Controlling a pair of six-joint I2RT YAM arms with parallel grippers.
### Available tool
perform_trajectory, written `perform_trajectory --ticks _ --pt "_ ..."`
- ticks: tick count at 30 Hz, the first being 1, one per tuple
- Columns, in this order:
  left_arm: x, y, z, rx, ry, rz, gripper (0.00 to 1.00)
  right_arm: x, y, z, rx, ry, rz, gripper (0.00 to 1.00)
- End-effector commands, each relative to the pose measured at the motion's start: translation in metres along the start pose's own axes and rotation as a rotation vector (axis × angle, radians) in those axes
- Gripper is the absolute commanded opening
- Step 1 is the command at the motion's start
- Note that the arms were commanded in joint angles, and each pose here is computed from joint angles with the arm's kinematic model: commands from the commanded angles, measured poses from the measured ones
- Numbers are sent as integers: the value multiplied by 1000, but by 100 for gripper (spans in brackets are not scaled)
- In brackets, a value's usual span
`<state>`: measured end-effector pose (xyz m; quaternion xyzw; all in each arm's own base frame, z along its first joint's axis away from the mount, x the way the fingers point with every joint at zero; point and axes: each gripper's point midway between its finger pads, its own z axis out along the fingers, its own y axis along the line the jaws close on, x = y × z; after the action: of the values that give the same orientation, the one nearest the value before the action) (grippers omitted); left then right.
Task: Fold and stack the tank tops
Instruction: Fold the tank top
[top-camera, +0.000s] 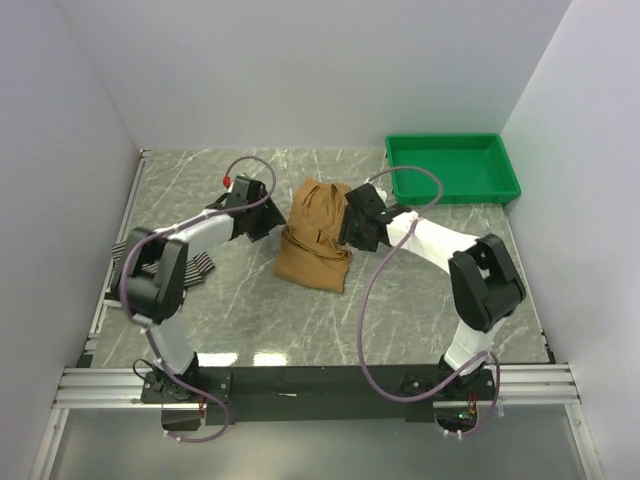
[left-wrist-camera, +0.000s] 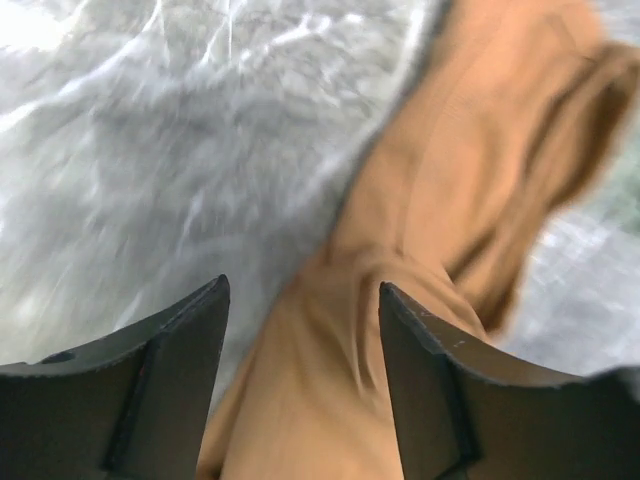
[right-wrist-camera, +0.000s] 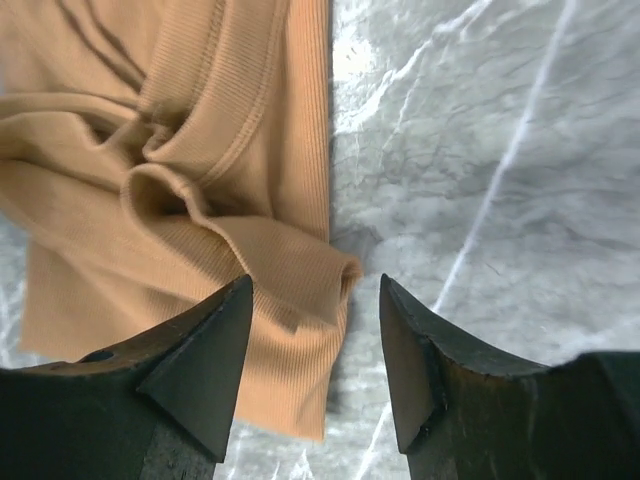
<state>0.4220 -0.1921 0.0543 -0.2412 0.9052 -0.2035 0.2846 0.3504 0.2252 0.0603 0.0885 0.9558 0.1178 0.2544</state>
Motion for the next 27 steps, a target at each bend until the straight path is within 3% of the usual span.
perform_trajectory --ticks 1,4,6,7,10,11,18,27 --pt "-28 -29 -54 113 -128 2 65 -31 7 -40 -10 -145 3 60" --pt "-17 -24 -73 121 -129 -12 55 -20 19 -63 -34 -188 -28 59" --pt "-3 -24 -77 123 -99 16 41 -12 29 -67 -46 -194 -44 52" --pt "2 -23 -77 109 -95 30 28 1 35 -65 -40 -174 -74 48" --pt "26 -23 -69 108 -32 77 12 9 45 -59 -34 -162 -97 37" --pt "32 -22 -63 101 -11 83 2 18 47 -50 -24 -134 -113 32" --pt "66 -33 -25 104 111 156 1 31 54 -18 14 -77 -157 24" --pt "56 -53 -6 123 105 164 5 23 43 13 81 -55 -157 24"
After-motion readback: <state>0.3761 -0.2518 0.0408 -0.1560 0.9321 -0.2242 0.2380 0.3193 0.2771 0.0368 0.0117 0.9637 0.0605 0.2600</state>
